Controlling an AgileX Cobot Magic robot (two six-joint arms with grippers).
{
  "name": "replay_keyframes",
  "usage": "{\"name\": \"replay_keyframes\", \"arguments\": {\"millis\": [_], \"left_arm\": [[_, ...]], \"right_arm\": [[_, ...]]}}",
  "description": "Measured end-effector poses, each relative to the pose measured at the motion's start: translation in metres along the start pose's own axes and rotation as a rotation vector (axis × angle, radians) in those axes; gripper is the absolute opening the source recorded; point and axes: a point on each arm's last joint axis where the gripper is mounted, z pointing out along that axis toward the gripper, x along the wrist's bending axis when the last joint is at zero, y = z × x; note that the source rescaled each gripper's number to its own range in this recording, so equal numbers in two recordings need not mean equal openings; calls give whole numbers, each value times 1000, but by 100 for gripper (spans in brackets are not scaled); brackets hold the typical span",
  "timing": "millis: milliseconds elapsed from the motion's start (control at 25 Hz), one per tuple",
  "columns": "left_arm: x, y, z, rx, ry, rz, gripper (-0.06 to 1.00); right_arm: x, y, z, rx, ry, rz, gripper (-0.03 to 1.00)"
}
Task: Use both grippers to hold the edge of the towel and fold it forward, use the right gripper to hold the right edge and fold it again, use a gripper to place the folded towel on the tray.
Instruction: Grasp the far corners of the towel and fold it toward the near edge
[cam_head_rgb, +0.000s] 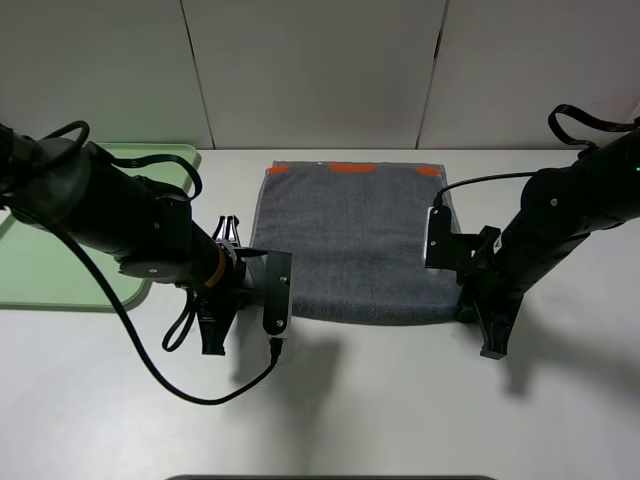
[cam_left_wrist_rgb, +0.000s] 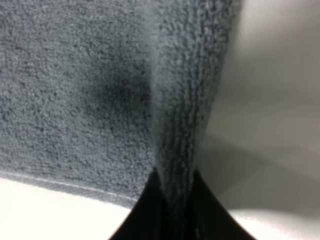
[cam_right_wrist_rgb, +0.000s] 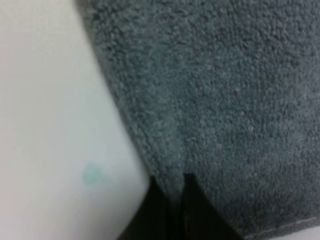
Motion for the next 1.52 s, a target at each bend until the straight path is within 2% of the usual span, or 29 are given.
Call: {"name": "replay_keyframes", "arguments": {"millis": [160, 560, 880, 1160, 1520], "left_arm": [[3, 0, -8, 4, 19, -2, 0], [18, 3, -43, 11, 110, -13, 0], [7, 24, -71, 33, 146, 47, 0], [1, 36, -94, 24, 186, -78, 0], [-4, 46, -136, -48, 234, -176, 0]], "right_arm": [[1, 0, -8, -5, -4, 8, 0], [-1, 3, -53, -77, -87, 53, 0], [4, 1, -89, -116, -122, 91, 0], [12, -4, -124, -164, -171, 126, 0], [29, -12, -163, -230, -192, 182, 0]]}}
